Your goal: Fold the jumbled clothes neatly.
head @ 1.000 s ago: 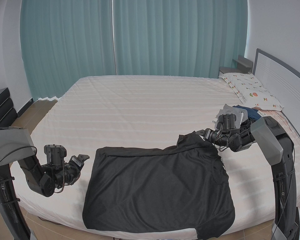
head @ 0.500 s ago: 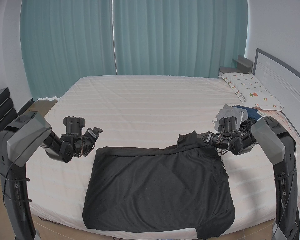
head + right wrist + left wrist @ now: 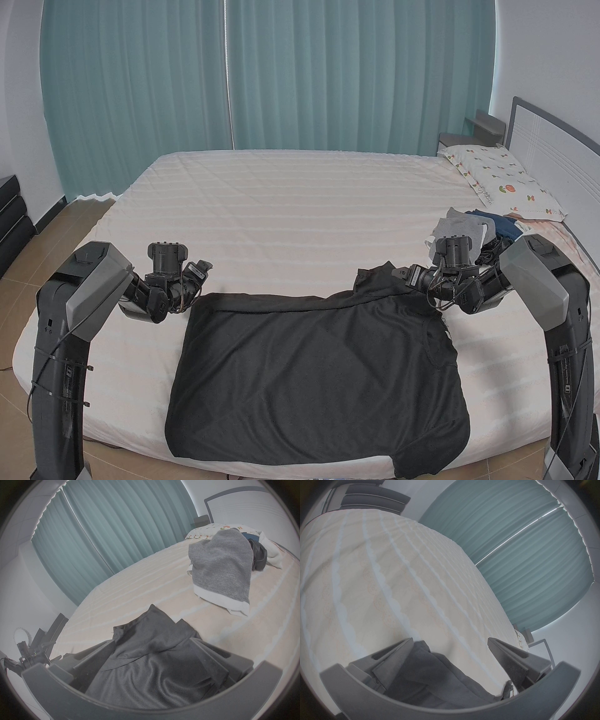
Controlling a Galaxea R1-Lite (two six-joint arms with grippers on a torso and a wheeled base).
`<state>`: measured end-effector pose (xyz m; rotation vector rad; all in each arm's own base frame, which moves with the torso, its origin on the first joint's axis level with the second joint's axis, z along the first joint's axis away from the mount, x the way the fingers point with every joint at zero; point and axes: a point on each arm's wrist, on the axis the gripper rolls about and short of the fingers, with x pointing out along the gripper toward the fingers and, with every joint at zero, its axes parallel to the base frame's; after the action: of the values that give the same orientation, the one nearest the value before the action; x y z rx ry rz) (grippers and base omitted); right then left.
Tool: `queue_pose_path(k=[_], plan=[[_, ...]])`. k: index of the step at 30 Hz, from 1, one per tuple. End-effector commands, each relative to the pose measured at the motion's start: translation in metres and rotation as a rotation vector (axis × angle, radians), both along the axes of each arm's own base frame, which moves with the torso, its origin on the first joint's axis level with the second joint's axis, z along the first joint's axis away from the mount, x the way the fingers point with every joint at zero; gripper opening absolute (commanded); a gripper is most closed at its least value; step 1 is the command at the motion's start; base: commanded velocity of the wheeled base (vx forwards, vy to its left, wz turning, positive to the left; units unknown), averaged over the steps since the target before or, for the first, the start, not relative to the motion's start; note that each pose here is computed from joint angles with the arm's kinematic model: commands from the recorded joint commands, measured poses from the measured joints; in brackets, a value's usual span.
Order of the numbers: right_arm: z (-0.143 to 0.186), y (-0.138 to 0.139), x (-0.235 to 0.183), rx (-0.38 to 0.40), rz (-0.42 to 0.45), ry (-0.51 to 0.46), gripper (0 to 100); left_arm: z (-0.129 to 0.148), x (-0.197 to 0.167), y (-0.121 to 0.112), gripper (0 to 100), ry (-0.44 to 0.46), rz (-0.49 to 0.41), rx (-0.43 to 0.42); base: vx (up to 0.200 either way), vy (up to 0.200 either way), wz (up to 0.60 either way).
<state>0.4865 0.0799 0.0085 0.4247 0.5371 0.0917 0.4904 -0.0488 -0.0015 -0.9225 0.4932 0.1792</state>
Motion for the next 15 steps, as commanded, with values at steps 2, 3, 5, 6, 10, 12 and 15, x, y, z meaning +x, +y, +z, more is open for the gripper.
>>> queue_pose_path(k=[2,3,5,6,10,12,15], plan=[[0.002,-0.005,0.002,-0.012,-0.001,-0.028,100,-0.012,0.001,0.004,100,0.013,0.016,0.012,0.0,0.0,0.0],[0.002,-0.006,0.002,-0.02,0.002,-0.029,100,-0.012,0.001,0.003,100,0.013,0.022,0.022,0.0,0.0,0.0],[0.0,-0.011,0.003,-0.03,0.0,-0.029,100,-0.013,0.002,0.003,100,0.011,0.026,0.042,0.0,0.0,0.0],[0.0,-0.012,0.003,-0.029,-0.002,-0.029,100,-0.016,0.001,0.003,100,0.016,0.022,0.051,0.0,0.0,0.0],[0.0,-0.016,0.004,-0.014,-0.005,-0.028,100,-0.02,0.001,0.002,100,0.025,0.01,0.074,0.0,0.0,0.0],[-0.002,-0.02,0.005,-0.011,-0.006,-0.026,100,-0.02,0.001,0.003,100,0.024,0.009,0.075,0.0,0.0,0.0],[-0.007,-0.023,0.011,-0.008,-0.01,-0.032,100,-0.023,0.0,0.001,0,0.038,0.003,0.077,0.0,0.0,0.0]])
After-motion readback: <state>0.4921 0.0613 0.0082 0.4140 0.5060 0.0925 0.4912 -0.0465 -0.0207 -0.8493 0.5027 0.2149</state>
